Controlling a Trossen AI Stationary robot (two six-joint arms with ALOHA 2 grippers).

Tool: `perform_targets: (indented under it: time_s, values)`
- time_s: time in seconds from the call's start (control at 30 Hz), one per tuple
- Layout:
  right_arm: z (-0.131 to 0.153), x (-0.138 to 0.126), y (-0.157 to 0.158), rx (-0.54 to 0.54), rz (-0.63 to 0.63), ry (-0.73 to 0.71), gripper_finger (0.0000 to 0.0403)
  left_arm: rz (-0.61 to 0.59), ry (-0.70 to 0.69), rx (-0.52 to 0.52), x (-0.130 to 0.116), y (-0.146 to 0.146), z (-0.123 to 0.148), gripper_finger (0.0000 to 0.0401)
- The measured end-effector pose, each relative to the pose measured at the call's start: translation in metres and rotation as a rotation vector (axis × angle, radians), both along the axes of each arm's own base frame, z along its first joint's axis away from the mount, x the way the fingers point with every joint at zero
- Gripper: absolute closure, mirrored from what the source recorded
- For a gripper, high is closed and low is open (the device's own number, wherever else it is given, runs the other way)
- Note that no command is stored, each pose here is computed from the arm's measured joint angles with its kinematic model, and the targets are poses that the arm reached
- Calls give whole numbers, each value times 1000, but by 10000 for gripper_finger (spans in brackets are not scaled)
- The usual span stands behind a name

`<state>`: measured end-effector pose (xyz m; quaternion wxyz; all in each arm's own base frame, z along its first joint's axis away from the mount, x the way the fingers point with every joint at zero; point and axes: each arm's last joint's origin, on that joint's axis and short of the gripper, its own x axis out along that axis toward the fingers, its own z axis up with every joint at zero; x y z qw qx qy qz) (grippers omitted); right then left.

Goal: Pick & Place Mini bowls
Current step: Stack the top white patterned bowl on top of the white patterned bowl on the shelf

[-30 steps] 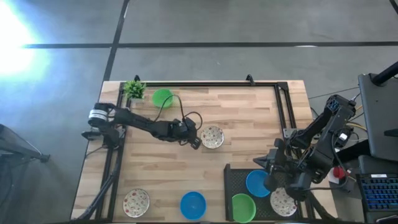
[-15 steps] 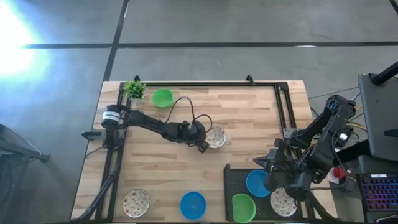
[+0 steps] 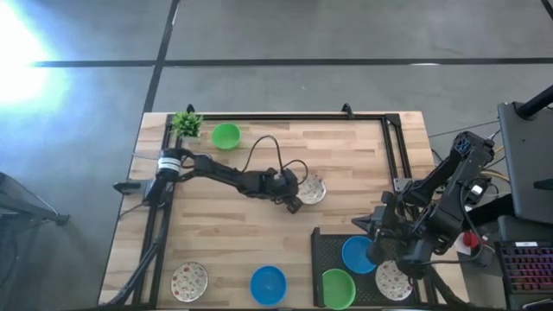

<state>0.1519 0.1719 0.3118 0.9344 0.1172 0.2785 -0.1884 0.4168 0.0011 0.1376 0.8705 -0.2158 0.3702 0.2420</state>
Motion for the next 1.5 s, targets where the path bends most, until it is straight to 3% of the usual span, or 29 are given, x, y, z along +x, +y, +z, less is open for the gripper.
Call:
perform_targets:
  time_s: [0.27,0.53,0.83,1.1,1.5]
  values:
    - [-1,1,-1,-2,-4,1,394,-75,-61,20,17,-2,8,314]
    - [-1,4,-3,10,-27,-4,394,-78,-35,31,9,-1,20,314]
    - [-1,22,-23,139,-237,-53,388,-36,-15,122,-10,-3,60,314]
    - [-4,42,-53,197,-355,33,322,-38,-62,189,-26,-9,98,314]
    - [-14,68,-113,306,-551,178,226,-45,-135,201,-40,-19,128,314]
